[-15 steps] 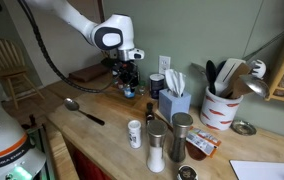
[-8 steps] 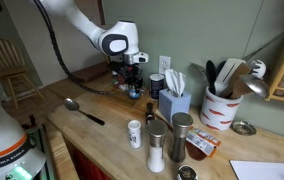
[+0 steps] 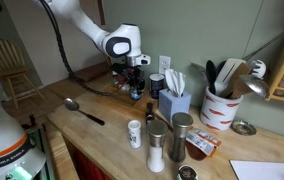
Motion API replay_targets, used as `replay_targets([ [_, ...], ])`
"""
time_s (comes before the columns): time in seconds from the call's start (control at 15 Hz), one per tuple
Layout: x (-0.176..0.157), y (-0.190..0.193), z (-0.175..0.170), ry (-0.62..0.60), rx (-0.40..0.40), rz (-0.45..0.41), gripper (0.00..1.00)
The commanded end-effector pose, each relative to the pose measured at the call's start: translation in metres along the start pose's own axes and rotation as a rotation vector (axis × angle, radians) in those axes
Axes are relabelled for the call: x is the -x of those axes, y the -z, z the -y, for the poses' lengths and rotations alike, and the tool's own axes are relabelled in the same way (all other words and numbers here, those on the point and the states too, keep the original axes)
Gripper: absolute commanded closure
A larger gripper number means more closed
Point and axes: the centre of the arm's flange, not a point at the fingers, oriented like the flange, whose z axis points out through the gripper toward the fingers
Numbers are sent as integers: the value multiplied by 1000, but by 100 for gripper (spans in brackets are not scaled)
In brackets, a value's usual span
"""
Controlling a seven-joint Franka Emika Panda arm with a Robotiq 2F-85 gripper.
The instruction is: Lift the glass jug with the golden lid and put it on the tray second row to the right
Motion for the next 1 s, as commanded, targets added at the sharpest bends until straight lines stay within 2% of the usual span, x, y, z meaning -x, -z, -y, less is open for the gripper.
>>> replay_targets([
  [0.0,-7,-9,-2,-25,0,9,61],
  [0.93,7,-15,-10,-10,23,106,61],
])
